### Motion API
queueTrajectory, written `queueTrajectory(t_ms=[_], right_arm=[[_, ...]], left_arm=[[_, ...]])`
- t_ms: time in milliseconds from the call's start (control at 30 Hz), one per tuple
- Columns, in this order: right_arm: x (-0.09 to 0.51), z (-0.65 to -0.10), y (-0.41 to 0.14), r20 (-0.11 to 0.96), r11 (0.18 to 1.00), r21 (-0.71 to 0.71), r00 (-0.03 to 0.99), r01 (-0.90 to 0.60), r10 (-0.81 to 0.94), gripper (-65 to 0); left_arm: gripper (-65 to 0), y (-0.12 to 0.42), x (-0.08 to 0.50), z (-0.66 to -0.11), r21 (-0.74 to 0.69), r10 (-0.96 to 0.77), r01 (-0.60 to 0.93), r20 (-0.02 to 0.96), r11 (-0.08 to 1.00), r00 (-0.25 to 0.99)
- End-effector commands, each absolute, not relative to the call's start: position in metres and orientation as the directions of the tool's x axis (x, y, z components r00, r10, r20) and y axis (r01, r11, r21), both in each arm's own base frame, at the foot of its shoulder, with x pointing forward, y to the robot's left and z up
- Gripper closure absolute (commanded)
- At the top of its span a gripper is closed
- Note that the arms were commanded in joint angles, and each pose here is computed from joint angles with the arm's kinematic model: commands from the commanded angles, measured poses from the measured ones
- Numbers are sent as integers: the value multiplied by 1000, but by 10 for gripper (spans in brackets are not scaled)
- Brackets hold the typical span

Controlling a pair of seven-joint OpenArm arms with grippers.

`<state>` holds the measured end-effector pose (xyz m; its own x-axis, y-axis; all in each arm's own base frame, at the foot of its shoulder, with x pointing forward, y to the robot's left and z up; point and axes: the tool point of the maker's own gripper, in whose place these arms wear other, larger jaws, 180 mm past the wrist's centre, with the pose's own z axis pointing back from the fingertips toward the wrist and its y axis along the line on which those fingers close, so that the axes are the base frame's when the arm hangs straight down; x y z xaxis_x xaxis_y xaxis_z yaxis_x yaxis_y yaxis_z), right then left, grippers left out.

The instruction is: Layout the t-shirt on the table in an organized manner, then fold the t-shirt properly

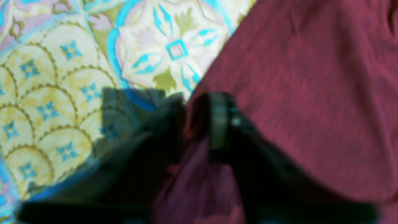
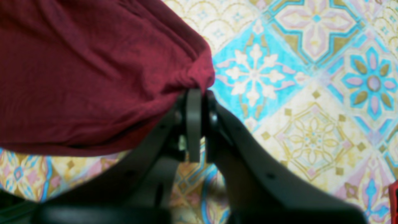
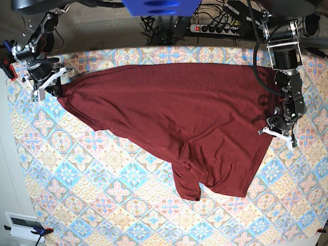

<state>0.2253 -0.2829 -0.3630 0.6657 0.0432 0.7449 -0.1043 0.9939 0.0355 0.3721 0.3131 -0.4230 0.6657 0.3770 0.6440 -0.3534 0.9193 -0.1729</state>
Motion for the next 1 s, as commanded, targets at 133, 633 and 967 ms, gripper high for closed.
queueTrajectory(t_ms=[133, 633, 967], right_arm=[[232, -351, -286, 767, 993, 20, 639, -113, 57, 0], [264, -331, -286, 817, 994, 12, 574, -112, 55, 0], [321, -319, -268, 846, 985, -4, 525, -171, 94, 0]], left_arm=[[-29, 327, 425, -384, -199, 389, -364, 714, 910, 582], [-22, 364, 482, -338, -78, 272, -396, 845, 915, 460], [-117, 375, 470, -343, -59, 278, -408, 818, 911, 503]])
